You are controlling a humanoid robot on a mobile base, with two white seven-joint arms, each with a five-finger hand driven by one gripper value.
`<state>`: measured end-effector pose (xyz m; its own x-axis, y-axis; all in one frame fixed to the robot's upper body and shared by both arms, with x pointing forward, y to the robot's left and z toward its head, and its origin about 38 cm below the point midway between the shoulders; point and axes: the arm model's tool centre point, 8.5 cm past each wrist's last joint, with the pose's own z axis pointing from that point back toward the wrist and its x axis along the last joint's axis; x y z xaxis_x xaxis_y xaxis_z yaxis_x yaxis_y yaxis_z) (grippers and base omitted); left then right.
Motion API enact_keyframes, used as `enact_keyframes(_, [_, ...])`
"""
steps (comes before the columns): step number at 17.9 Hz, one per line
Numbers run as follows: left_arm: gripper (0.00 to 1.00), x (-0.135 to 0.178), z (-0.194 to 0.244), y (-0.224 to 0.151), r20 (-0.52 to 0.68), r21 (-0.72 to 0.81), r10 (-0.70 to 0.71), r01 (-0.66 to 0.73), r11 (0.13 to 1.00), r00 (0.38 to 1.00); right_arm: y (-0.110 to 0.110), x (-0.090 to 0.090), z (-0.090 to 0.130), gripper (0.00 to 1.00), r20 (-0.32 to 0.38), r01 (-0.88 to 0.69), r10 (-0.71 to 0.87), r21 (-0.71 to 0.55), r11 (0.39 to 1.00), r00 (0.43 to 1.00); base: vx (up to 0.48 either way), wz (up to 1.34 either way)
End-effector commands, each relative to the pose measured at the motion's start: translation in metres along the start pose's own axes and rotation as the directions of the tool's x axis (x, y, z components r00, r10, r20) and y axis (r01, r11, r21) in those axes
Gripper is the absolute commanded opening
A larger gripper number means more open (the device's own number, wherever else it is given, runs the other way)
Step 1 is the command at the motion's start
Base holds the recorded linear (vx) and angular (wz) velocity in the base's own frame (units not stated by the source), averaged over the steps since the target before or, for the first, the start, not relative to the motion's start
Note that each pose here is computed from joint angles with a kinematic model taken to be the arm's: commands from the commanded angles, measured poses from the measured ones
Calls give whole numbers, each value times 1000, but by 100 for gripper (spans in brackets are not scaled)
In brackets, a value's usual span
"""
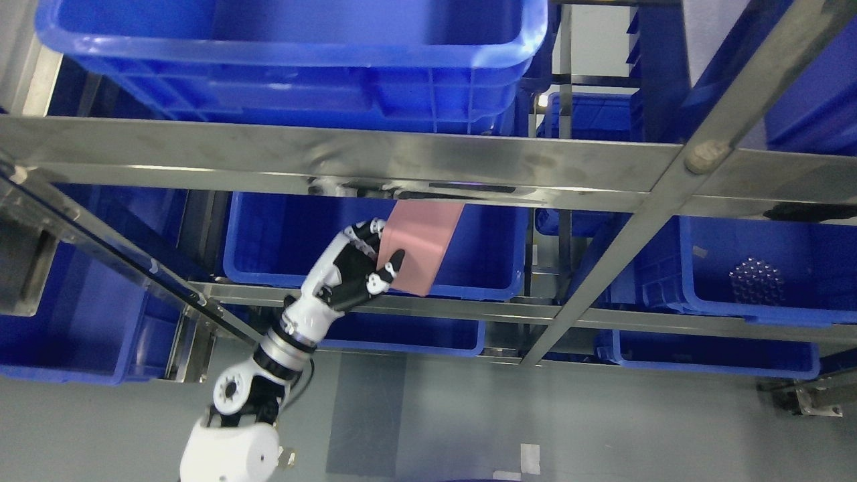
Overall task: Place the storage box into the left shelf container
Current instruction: 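Lower the pink box into the blue bin and release it with the left hand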
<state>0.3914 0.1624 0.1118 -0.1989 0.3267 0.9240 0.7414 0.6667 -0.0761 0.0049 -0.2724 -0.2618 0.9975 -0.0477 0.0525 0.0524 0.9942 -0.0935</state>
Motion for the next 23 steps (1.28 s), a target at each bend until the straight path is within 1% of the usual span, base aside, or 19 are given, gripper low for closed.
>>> enact_keyframes(1, [6, -25, -19, 71, -249, 13, -160, 168, 986, 955, -11, 10, -1, 100, 24, 21, -20, -14, 1000, 1000, 59, -152])
enact_keyframes(3, [6, -37, -22, 69, -356, -166, -341, 300, 939, 870, -11, 10, -1, 100, 26, 21, -20, -13, 1000, 999, 38, -102])
enact_keyframes(4, [6, -41, -23, 68, -379, -228, -415, 351, 908, 828, -11, 10, -1, 100, 24, 21, -20, -13, 1000, 1000, 25, -69])
enact_keyframes(6, [7, -54, -21, 66, -418, -353, -549, 428, 832, 724, -11, 10, -1, 100, 24, 21, -20, -14, 1000, 1000, 20, -51])
enact_keyframes(7, [8, -59, -19, 64, -413, -413, -613, 461, 785, 673, -11, 10, -1, 100, 24, 21, -20, -14, 1000, 1000, 15, -33])
enact_keyframes(9, [9, -60, -19, 63, -399, -446, -656, 490, 749, 640, -11, 10, -1, 100, 24, 21, -20, -14, 1000, 1000, 0, 0])
enact_keyframes(10, [10, -58, -22, 62, -392, -439, -657, 496, 749, 644, -11, 10, -1, 100, 26, 21, -20, -13, 1000, 999, 0, 0])
enact_keyframes(11, [16, -56, -26, 64, -386, -428, -657, 505, 749, 648, -11, 10, -1, 100, 24, 21, -20, -13, 1000, 1000, 0, 0])
enact_keyframes(12, [34, -54, -27, 64, -382, -421, -657, 510, 750, 650, -11, 10, -1, 100, 24, 21, -20, -14, 1000, 1000, 0, 0])
enact_keyframes(13, [55, -52, -30, 64, -373, -418, -661, 518, 747, 652, -11, 10, -1, 100, 24, 21, -20, -14, 1000, 1000, 0, 0])
enact_keyframes(14, [61, -50, -32, 64, -365, -410, -660, 522, 748, 657, -11, 10, -1, 100, 26, 21, -20, -14, 1000, 999, 0, 0])
enact_keyframes(15, [69, -45, -33, 66, -360, -391, -656, 532, 751, 663, -11, 10, -1, 100, 24, 21, -20, -14, 1000, 1000, 0, 0])
enact_keyframes(16, [75, -40, -34, 70, -354, -372, -657, 544, 752, 665, -11, 10, -1, 100, 24, 21, -20, -13, 1000, 1000, 0, 0])
enact_keyframes(17, [80, -26, -35, 76, -335, -339, -668, 576, 744, 665, -11, 10, -1, 100, 24, 21, -20, -13, 1000, 1000, 0, 0])
enact_keyframes(18, [81, -14, -34, 83, -321, -302, -672, 601, 740, 667, -11, 10, -1, 100, 26, 21, -20, -13, 1000, 999, 0, 0])
enact_keyframes(19, [82, 1, -38, 87, -288, -242, -673, 628, 740, 682, -11, 10, -1, 100, 24, 21, -20, -14, 1000, 1000, 0, 0])
enact_keyframes(21, [83, 20, -39, 93, -220, -10, -607, 620, 784, 764, -11, 10, -1, 100, 26, 21, -20, -14, 1000, 999, 0, 0])
enact_keyframes(22, [83, 24, -33, 98, -188, 148, -530, 557, 817, 827, -11, 10, -1, 100, 24, 21, -20, -13, 1000, 1000, 0, 0])
enact_keyframes(23, [83, 22, -28, 100, -163, 230, -467, 494, 839, 869, -11, 10, -1, 100, 24, 21, -20, -14, 1000, 1000, 0, 0])
